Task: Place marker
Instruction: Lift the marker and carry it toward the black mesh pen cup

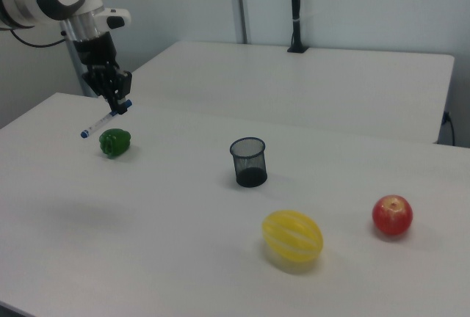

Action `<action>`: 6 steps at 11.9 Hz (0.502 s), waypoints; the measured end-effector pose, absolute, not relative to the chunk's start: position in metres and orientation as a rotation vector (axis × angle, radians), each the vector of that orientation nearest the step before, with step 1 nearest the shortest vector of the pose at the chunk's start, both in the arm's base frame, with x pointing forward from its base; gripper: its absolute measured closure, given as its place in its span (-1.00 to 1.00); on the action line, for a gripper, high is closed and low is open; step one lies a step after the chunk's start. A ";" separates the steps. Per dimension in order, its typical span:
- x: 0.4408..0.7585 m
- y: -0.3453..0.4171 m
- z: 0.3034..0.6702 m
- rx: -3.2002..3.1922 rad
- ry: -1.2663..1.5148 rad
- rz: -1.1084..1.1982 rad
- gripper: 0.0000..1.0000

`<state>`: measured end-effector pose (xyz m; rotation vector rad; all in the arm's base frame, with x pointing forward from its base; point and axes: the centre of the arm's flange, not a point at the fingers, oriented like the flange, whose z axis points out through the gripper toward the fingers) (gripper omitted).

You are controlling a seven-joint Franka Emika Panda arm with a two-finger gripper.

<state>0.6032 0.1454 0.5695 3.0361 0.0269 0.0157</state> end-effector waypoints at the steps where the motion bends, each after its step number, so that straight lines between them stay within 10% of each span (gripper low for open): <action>1: 0.603 0.145 0.569 3.036 0.025 0.015 0.65; 6: 0.613 0.104 0.567 3.028 0.058 -0.004 0.65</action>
